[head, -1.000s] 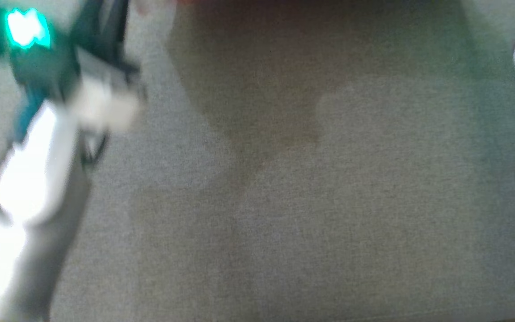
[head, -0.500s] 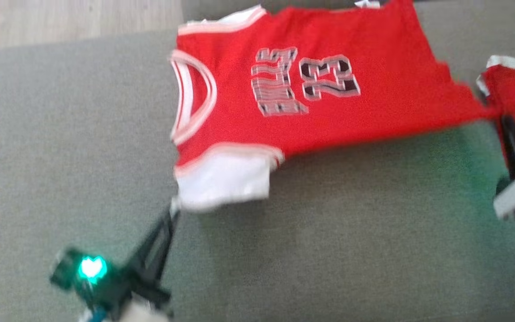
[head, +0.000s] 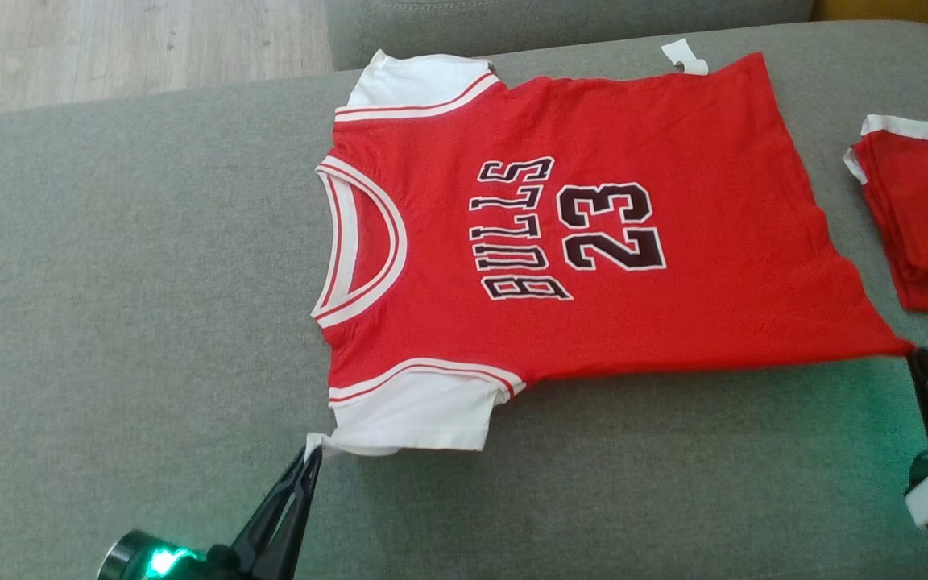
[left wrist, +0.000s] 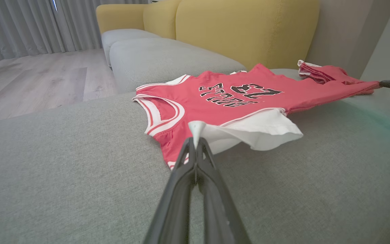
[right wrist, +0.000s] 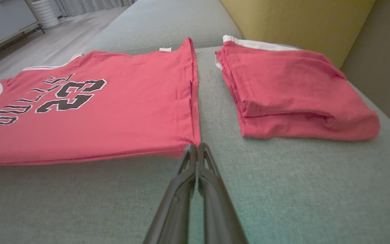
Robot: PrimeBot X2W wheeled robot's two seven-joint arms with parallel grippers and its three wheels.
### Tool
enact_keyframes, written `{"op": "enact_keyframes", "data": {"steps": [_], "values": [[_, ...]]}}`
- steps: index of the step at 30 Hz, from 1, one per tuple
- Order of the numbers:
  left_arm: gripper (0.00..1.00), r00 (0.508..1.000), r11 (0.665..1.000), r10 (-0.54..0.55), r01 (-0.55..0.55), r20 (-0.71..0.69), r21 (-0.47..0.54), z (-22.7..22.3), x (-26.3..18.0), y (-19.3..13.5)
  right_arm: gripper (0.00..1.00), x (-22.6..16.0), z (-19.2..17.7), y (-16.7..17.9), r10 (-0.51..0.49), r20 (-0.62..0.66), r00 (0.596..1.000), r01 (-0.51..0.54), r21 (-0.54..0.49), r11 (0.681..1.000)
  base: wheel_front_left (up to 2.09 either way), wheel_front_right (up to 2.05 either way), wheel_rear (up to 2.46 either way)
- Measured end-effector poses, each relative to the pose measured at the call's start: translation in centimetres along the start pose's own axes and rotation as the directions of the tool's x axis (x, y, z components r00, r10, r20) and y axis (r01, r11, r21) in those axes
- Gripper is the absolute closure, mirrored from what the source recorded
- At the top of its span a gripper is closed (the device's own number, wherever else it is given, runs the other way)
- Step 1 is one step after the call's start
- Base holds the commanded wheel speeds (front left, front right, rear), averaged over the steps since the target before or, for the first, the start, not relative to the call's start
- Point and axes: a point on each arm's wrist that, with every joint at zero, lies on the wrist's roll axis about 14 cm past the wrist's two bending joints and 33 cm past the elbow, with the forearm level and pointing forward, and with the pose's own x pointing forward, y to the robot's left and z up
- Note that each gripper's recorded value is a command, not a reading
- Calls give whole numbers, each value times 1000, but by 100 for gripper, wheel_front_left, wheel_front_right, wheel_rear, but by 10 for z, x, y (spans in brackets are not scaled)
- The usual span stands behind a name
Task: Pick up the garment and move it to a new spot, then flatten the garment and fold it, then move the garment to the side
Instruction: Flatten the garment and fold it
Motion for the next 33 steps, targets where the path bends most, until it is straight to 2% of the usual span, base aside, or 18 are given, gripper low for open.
{"op": "enact_keyframes", "data": {"steps": [5, 17, 33], "values": [[100, 1000, 1000, -12, 12, 25, -5, 7, 13, 3, 100, 8, 14, 5, -2, 30, 1000, 1, 26, 1000, 0, 0, 0], [100, 989, 997, -24, 14, 145, 71, 52, 92, 32, 100, 50, 50, 9, -15, 85, 996, 13, 24, 1000, 0, 0, 0], [100, 982, 963, -100, 56, 158, 264, 77, 176, 57, 100, 113, 64, 13, -9, 89, 996, 8, 8, 1000, 0, 0, 0]]}}
